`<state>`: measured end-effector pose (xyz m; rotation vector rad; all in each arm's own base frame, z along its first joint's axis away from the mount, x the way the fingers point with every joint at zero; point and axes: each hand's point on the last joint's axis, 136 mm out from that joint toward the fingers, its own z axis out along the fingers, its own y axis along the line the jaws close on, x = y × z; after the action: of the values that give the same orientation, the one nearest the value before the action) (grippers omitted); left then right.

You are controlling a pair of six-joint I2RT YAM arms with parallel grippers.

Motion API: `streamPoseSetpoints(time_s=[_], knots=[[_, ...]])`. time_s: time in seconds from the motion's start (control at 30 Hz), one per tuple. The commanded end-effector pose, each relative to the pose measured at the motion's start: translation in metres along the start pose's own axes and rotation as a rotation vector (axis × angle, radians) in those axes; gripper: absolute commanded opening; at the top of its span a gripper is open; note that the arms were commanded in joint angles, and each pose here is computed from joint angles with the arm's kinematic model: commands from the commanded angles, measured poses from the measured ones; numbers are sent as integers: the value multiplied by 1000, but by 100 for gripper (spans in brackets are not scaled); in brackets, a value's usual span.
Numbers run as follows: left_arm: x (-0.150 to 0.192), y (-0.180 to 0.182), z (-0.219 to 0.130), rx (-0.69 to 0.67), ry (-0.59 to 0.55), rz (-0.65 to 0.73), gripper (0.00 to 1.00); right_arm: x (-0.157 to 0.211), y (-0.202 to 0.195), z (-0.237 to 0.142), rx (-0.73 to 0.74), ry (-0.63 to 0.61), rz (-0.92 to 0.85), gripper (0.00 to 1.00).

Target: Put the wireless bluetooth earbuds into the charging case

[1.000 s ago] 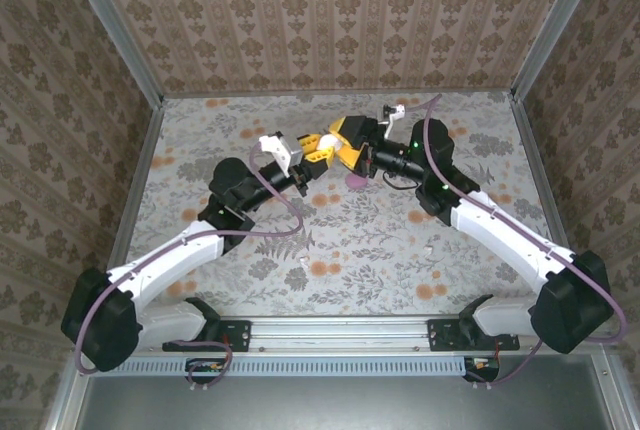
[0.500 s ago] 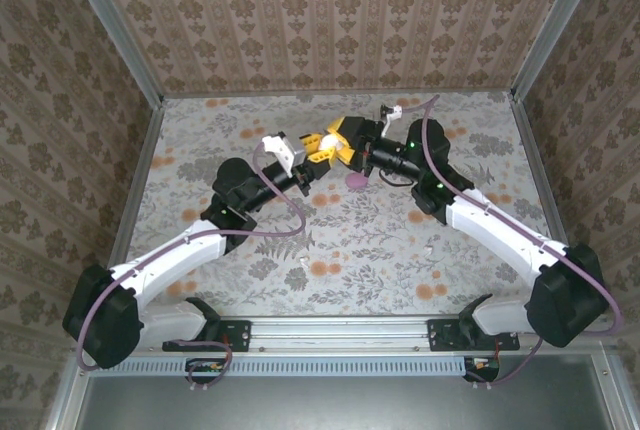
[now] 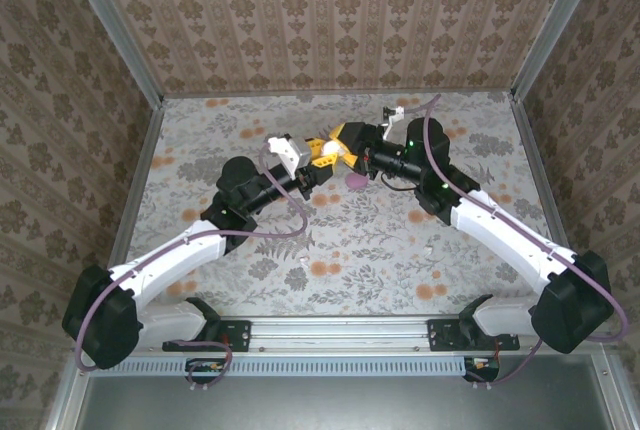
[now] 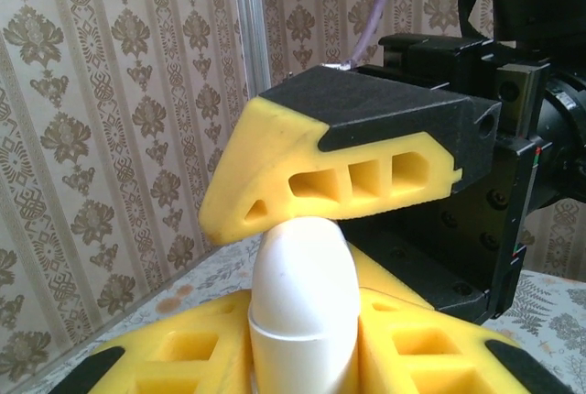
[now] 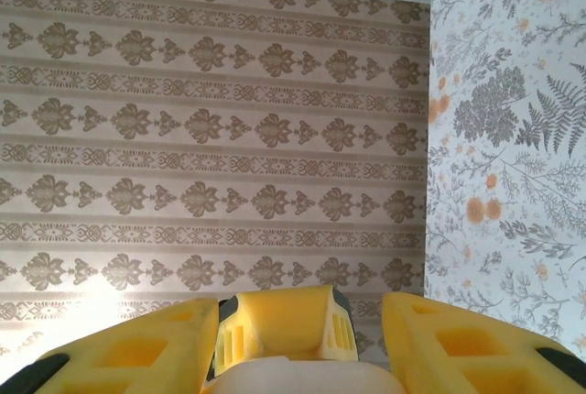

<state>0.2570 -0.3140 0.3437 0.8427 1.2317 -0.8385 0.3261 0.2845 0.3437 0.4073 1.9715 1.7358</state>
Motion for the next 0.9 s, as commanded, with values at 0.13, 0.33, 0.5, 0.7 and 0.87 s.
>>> streamPoseSetpoints(time_s=[0.13,0.33,0.5,0.7,0.87], knots=[[1,9,2,-36,28,-13,23,8,40,-17,-50,-1,-132,62],[-9,10,-2,-36,-20,-32,19,-8,30,-57,128,-149,-452,77],[-20,3,-4,16,-61,-58,19,-1,17,-80,247,-88,-783,71],[-23,-1,-4,45,-63,-60,19,20,23,-69,172,68,-796,66],[-26,-5,-2,74,-67,-67,19,17,20,-61,179,73,-773,65]])
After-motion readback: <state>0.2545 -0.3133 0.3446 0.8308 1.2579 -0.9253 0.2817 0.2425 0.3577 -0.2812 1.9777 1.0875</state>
